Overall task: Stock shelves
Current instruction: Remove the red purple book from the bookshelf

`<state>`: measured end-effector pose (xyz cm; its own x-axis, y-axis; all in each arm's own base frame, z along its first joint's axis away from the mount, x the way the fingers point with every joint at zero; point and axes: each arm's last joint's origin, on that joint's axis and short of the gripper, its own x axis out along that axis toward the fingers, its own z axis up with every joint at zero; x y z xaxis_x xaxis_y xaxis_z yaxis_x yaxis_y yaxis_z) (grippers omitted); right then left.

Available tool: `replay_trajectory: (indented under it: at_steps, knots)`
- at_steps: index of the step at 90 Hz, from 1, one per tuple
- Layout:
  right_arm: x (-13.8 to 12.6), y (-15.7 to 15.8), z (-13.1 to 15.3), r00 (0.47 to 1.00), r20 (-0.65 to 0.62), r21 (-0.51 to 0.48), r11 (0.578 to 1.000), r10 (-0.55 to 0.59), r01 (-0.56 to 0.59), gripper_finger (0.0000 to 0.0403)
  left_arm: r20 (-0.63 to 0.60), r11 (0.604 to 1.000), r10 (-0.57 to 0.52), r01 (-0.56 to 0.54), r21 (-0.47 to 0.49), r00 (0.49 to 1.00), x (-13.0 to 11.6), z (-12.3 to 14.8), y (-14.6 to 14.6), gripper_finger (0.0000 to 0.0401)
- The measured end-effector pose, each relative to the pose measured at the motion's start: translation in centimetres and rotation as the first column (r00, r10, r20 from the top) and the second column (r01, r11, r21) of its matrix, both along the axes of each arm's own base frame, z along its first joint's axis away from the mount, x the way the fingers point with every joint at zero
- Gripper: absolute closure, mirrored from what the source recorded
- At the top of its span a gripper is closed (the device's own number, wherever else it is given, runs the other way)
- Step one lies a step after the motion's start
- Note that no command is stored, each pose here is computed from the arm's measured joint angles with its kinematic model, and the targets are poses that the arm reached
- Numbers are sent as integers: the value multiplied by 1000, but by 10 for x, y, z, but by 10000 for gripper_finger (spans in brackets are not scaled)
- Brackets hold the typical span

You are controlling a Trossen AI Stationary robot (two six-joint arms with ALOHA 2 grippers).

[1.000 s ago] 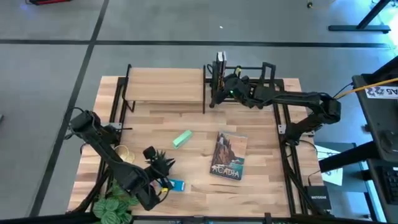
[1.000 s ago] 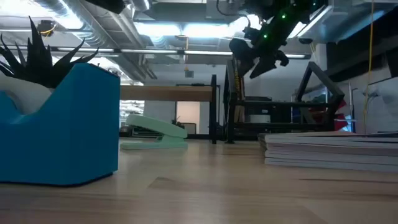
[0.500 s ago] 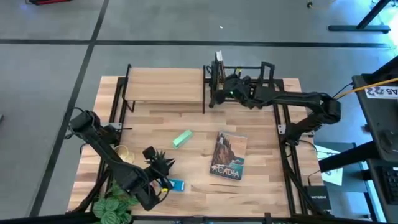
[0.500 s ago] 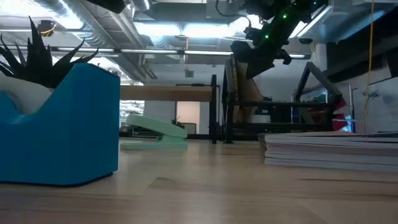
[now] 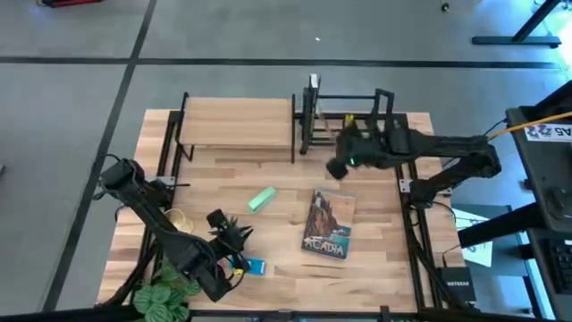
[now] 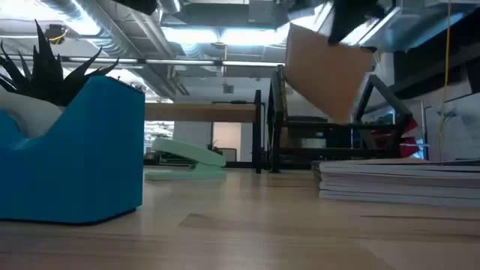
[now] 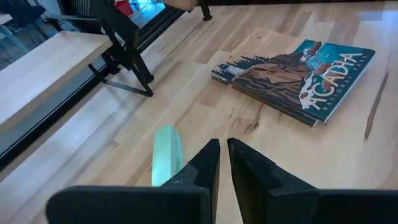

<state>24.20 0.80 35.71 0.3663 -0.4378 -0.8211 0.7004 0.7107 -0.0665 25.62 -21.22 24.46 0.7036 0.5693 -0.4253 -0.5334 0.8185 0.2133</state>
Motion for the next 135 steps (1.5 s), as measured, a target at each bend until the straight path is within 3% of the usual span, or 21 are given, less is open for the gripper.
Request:
replay_trajectory:
  at_steps: [15, 37, 50, 66, 81, 109, 135]
  knots:
    - [-11, 55, -13, 996, -90, 242, 970, 23, 0, 402, 6, 1000, -21, 21, 22, 1000, 9, 2, 1, 380]
    - [-27, 112, -37, 922, -386, 388, 907, -2, 164, 402, -3, 997, -41, 42, 62, 999, 17, 0, 0, 380]
    - [-27, 128, -38, 918, -394, 407, 888, -40, 213, 402, -8, 996, -28, 28, 85, 1000, 21, -7, 0, 380]
    - [-17, 134, -53, 890, -438, 349, 888, -130, 301, 403, -32, 995, -3, 6, 102, 999, 32, -23, 2, 380]
    - [-2, 139, -68, 851, -517, 356, 882, -91, 310, 403, -27, 995, 26, -23, 99, 999, 47, -40, 5, 380]
    - [4, 139, -67, 889, -441, 327, 900, -125, 289, 403, -96, 994, -5, 16, 110, 995, 88, -78, 14, 380]
    - [32, 139, -71, 960, -263, 464, 861, -93, 210, 390, -167, 995, -55, 68, 75, 984, 110, -100, 28, 380]
